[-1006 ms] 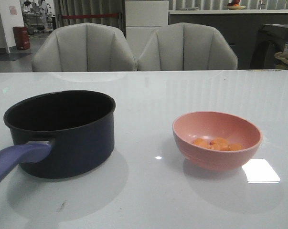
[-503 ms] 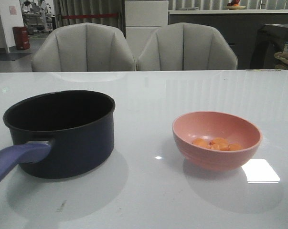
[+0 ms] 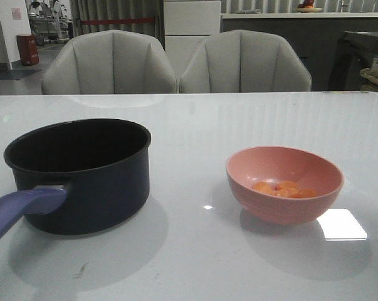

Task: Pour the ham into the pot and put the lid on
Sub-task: 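Reach the right gripper to the pink bowl rim and grasp it, then lift the pink bowl and carry it over the saucepan with the right gripper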

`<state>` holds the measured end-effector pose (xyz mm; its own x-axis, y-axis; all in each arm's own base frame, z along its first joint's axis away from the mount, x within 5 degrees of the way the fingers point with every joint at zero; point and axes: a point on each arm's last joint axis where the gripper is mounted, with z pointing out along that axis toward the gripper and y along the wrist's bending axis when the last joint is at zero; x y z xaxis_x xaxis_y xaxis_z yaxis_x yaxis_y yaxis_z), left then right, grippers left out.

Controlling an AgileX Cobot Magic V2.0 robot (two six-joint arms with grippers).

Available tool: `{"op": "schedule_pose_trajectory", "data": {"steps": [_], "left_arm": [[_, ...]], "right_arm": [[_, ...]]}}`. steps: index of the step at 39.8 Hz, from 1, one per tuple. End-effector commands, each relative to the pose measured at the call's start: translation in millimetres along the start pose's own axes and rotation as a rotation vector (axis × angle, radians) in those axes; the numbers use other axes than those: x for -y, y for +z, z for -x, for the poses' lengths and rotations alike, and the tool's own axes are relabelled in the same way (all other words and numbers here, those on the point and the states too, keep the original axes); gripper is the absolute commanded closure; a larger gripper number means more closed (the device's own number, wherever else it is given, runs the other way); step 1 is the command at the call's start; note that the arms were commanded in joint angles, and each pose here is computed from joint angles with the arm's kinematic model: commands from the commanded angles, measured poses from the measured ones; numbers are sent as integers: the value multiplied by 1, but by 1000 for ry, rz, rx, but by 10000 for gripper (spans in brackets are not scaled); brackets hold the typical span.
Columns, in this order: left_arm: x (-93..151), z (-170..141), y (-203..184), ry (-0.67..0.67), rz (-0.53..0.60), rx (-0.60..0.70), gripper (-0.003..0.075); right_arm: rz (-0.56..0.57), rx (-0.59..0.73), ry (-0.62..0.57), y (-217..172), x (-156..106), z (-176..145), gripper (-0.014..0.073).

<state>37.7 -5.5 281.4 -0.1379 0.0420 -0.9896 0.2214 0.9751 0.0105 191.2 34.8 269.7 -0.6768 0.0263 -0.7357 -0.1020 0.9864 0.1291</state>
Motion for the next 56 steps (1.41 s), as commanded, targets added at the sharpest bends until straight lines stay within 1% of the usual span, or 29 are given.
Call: {"op": "schedule_pose_trajectory", "data": {"steps": [1, 6, 14, 21, 24, 26, 29, 32, 35, 37, 44, 48, 50, 52, 56], "left_arm": [[1, 13, -3, 1, -15, 87, 185], [0, 13, -7, 0, -15, 111, 185], [0, 13, -9, -1, -15, 121, 187], [0, 13, -9, -1, -15, 121, 187], [0, 13, -9, -1, -15, 121, 187], [0, 13, -9, -1, -15, 121, 187], [0, 13, -9, -1, -15, 121, 187], [0, 13, -9, -1, -15, 121, 187], [0, 13, -9, -1, -15, 121, 187], [0, 13, -9, -1, -15, 121, 187], [0, 13, -9, -1, -15, 121, 187], [0, 13, -9, -1, -15, 121, 187], [0, 13, -9, -1, -15, 121, 187], [0, 13, -9, -1, -15, 121, 187], [0, 13, -9, -1, -15, 121, 187]], "right_arm": [[22, 6, -18, 15, -9, 25, 107], [11, -103, -16, 49, -11, 37, 107], [8, -219, 6, 91, -13, 49, 107], [-1, -302, 9, 126, -13, 51, 109], [-5, -346, 15, 139, -13, 47, 118], [-8, -377, 16, 147, -12, 44, 151], [-12, -418, 17, 155, -11, 40, 234], [-12, -444, 22, 160, -11, 38, 356], [-12, -443, 22, 160, -11, 38, 431], [-12, -443, 22, 160, -11, 38, 466], [-10, -408, 29, 161, -11, 42, 461], [-2, -384, 31, 160, -14, 52, 461], [13, -360, 26, 158, -20, 59, 461], [39, -320, -13, 153, -31, 67, 461], [96, -185, -87, 138, -55, 85, 461]]}}
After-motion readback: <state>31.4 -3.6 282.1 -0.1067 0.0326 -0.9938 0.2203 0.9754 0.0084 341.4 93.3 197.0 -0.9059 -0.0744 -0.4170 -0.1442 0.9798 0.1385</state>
